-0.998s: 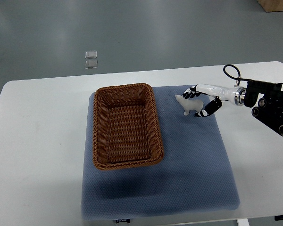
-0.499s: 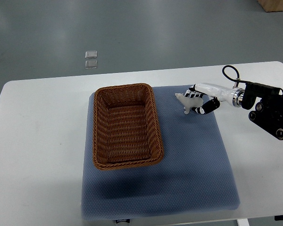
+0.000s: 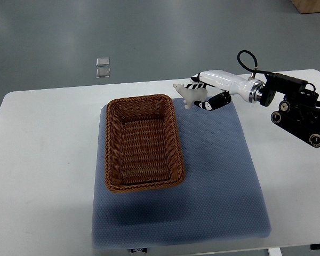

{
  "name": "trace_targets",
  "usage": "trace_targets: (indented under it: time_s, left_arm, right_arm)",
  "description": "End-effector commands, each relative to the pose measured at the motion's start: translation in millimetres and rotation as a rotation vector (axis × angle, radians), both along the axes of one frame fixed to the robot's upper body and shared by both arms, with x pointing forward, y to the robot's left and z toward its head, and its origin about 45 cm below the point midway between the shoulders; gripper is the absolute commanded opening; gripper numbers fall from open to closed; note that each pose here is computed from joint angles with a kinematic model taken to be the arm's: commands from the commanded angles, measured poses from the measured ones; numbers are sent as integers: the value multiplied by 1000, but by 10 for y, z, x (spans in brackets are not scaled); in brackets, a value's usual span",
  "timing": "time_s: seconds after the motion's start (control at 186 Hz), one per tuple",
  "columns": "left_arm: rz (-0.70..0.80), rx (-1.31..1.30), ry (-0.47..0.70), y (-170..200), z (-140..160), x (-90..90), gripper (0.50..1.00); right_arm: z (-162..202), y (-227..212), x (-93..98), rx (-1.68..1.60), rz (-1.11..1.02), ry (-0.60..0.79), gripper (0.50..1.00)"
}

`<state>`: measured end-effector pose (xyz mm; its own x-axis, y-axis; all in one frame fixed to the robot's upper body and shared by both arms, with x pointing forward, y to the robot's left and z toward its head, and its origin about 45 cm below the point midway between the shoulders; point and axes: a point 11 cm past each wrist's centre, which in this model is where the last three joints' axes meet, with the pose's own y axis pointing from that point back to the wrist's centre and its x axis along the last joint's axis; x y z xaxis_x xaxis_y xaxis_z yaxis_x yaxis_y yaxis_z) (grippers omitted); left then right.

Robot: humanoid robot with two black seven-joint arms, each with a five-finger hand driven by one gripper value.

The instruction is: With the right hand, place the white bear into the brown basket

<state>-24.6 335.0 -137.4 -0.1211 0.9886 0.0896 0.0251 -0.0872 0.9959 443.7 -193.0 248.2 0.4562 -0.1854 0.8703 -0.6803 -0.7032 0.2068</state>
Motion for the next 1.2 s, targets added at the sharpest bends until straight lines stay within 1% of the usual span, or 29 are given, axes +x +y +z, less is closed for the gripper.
trace_targets:
  time_s: [0.0, 0.134, 0.322, 0.327, 0.333, 0.338, 0.344, 0.349, 0.354, 0.37, 0.408, 0.413, 0.419, 0.424, 0.483, 0.488, 0.494, 0.499, 0.558, 0.585, 0.633, 0.692, 0.741, 0.811, 0.837, 0.87, 0.972, 1.058, 1.197]
  left_arm:
    - [-1, 0, 0, 0, 0, -2, 1000]
    - [-1, 0, 0, 0, 0, -2, 1000]
    - [0, 0, 0, 0, 0, -2, 1000]
    - [0, 0, 0, 0, 0, -2, 1000]
    - [0, 0, 0, 0, 0, -2, 1000]
    - [-1, 0, 0, 0, 0, -2, 1000]
    - [-1, 0, 0, 0, 0, -2, 1000]
    - [-1, 0, 0, 0, 0, 5, 1000]
    - [-1, 0, 0, 0, 0, 5, 1000]
    - [-1, 0, 0, 0, 0, -2, 1000]
    - [0, 0, 1, 0, 0, -3, 1000]
    - [0, 0, 0, 0, 0, -2, 1000]
    - [0, 0, 0, 0, 0, -2, 1000]
    - [0, 0, 1, 0, 0, -3, 1000]
    - [0, 0, 0, 0, 0, -2, 1000]
    - [0, 0, 0, 0, 0, -2, 1000]
    - [0, 0, 0, 0, 0, -2, 1000]
    - [0, 0, 0, 0, 0, -2, 1000]
    - [0, 0, 0, 0, 0, -2, 1000]
    - [0, 0, 0, 0, 0, -2, 1000]
    - [0, 0, -1, 0, 0, 7, 1000]
    - [0, 0, 0, 0, 0, -2, 1000]
    - [0, 0, 0, 0, 0, -2, 1000]
    - [0, 0, 0, 0, 0, -2, 1000]
    - [-1, 0, 0, 0, 0, -2, 1000]
    - [0, 0, -1, 0, 0, 7, 1000]
    - [0, 0, 0, 0, 0, -2, 1000]
    - [0, 0, 1, 0, 0, -3, 1000]
    - [0, 0, 1, 0, 0, -3, 1000]
  right_arm:
    - [148, 222, -31, 20, 58, -23, 500]
    - [129, 625, -133, 68, 133, -11, 500]
    - [75, 847, -212, 95, 171, 7, 500]
    - [68, 852, -217, 96, 172, 8, 519]
    - [68, 852, -217, 96, 172, 8, 519]
    - [68, 859, -219, 97, 173, 9, 541]
    - [68, 859, -219, 97, 173, 9, 541]
    - [61, 865, -224, 98, 174, 10, 559]
    - [61, 865, -224, 98, 174, 10, 560]
    - [54, 870, -228, 99, 174, 12, 588]
    - [40, 862, -230, 99, 171, 14, 625]
    - [33, 861, -232, 99, 171, 15, 641]
    - [33, 860, -232, 99, 171, 15, 641]
    - [33, 866, -232, 100, 170, 15, 656]
    - [-4, 855, -246, 101, 166, 21, 717]
    - [-10, 853, -248, 102, 166, 22, 729]
    - [-10, 853, -248, 102, 166, 22, 729]
    - [-22, 843, -251, 100, 163, 23, 741]
    - [-53, 826, -261, 100, 159, 29, 770]
    - [-54, 815, -255, 99, 156, 27, 797]
    - [-62, 795, -251, 97, 152, 28, 825]
    - [-56, 779, -243, 97, 148, 26, 829]
    - [-55, 747, -231, 99, 138, 20, 856]
    - [-44, 710, -207, 107, 118, -2, 862]
    - [-40, 693, -197, 110, 109, -10, 870]
    - [-23, 671, -184, 123, 94, -26, 893]
    - [-39, 598, -165, 151, 55, -35, 895]
    - [-42, 436, -101, 190, -11, -34, 903]
    - [-88, 185, -6, 359, -154, 58, 907]
